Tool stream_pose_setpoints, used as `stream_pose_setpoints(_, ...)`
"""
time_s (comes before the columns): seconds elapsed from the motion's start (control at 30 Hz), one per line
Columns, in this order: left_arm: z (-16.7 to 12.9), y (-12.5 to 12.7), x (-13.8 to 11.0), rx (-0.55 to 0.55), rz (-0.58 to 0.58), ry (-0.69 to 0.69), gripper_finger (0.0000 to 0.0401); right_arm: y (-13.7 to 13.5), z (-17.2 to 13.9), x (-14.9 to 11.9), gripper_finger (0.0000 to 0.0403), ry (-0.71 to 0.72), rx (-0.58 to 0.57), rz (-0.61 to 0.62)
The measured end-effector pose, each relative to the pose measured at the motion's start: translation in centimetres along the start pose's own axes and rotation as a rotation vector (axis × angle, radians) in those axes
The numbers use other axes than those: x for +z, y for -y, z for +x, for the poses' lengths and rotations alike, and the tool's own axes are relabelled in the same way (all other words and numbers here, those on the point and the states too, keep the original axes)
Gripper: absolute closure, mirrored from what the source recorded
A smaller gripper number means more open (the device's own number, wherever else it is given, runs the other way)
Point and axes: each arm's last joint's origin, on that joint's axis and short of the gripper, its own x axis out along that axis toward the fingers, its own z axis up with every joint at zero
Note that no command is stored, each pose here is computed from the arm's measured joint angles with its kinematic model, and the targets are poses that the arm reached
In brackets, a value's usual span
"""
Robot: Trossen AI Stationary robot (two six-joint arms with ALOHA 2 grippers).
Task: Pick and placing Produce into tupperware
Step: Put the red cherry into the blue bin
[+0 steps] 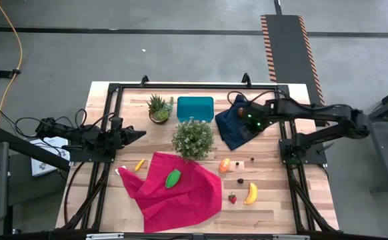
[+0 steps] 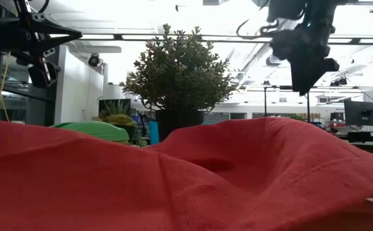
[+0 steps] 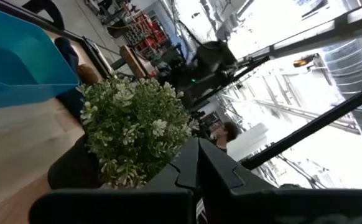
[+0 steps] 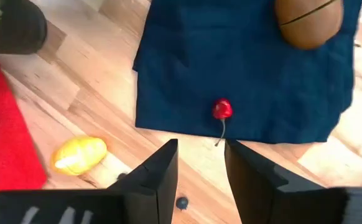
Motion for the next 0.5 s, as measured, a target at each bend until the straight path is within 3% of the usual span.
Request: stream_pose_setpoints(0.5, 0.0, -0.2, -0.2, 0.011, 0.013, -0.035, 0.0400, 0.6, 4.9, 2.8, 0.0279, -0.123, -0.104, -0.100)
